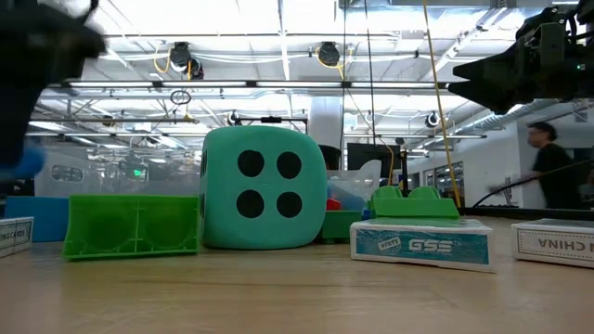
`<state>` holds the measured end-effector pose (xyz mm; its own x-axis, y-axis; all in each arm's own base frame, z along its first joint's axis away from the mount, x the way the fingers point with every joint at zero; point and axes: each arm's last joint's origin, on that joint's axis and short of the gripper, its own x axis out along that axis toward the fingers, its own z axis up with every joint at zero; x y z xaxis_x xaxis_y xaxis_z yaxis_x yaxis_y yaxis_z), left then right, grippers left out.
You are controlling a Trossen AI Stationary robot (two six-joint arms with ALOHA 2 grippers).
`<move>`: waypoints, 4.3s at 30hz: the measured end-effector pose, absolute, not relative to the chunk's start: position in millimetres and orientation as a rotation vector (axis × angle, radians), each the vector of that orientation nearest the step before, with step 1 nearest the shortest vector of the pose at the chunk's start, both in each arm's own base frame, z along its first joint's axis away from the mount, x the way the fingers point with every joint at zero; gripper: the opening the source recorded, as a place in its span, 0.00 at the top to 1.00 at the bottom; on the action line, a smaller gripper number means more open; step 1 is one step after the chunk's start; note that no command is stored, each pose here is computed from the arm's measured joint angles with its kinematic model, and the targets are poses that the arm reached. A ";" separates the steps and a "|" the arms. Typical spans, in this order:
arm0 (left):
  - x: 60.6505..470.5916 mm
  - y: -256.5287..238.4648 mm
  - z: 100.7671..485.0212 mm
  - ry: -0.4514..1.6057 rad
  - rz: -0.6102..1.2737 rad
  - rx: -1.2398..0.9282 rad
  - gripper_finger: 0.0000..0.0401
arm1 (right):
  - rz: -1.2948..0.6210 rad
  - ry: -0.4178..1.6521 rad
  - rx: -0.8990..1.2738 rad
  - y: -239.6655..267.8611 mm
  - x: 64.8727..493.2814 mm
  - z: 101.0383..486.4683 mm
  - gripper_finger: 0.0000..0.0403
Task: Pick & Place Toys
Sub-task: Put the blue game piece into the right transparent bin
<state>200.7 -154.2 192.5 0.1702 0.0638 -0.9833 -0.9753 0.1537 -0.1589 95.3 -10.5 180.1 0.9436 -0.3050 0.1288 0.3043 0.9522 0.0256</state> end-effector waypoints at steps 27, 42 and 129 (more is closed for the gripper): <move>292.6 -42.1 303.4 0.432 0.435 -0.413 0.66 | -0.311 -0.132 0.005 -10.5 95.3 180.0 0.33; 337.7 30.1 225.2 0.727 0.507 -0.384 0.66 | -0.310 -0.132 0.005 -10.5 95.3 180.0 0.33; 249.1 -177.8 182.5 1.386 0.641 -0.987 0.31 | -0.311 -0.132 0.005 -10.5 95.3 180.0 0.33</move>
<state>249.1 -177.8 182.5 0.1221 -0.1735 -0.9772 -0.8570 0.4782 -0.1920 95.3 -10.5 180.0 0.9436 -0.3051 0.1285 0.3045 0.9522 0.0253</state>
